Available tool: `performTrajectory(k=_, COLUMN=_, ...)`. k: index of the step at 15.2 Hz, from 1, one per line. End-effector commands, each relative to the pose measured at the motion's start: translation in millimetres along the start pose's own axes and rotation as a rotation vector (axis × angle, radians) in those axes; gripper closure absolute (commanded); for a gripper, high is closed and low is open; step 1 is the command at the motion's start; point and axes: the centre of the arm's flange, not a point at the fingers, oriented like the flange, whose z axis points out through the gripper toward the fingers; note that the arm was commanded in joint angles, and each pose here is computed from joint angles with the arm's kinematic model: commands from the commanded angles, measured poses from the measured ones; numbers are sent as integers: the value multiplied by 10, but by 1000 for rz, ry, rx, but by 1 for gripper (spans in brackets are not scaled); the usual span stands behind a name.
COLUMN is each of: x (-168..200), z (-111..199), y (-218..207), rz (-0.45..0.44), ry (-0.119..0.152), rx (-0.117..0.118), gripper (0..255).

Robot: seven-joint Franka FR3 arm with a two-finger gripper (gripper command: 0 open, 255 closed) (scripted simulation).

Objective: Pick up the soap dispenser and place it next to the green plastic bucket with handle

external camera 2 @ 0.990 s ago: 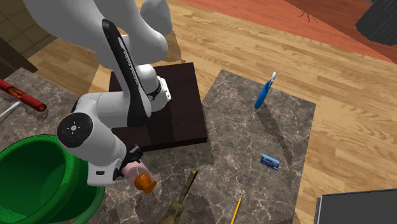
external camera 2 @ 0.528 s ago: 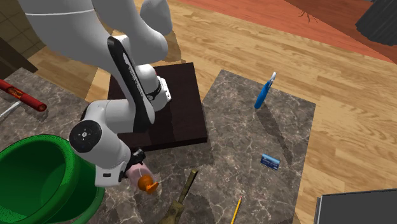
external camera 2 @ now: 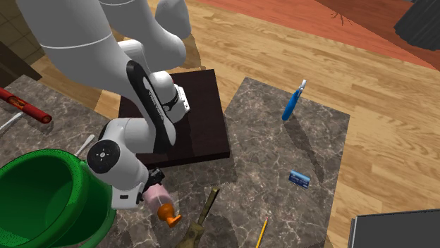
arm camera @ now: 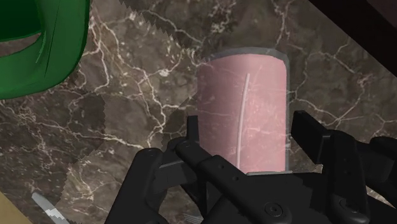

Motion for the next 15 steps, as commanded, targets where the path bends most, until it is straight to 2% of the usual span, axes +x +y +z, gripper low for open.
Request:
performTrajectory(k=1, x=-33, z=51, y=-32, rz=1, ry=-13, rx=11, gripper=255)
performTrajectory(k=6, x=-33, z=51, y=-32, rz=1, ry=-13, rx=11, gripper=255)
performTrajectory(k=7, x=-35, z=51, y=-40, rz=1, ry=-13, rx=11, gripper=0)
performTrajectory(k=12, x=-33, z=51, y=-32, rz=1, ry=-13, rx=11, gripper=0)
performTrajectory(k=15, x=-28, z=-345, y=-28, rz=1, ry=-13, rx=11, gripper=0)
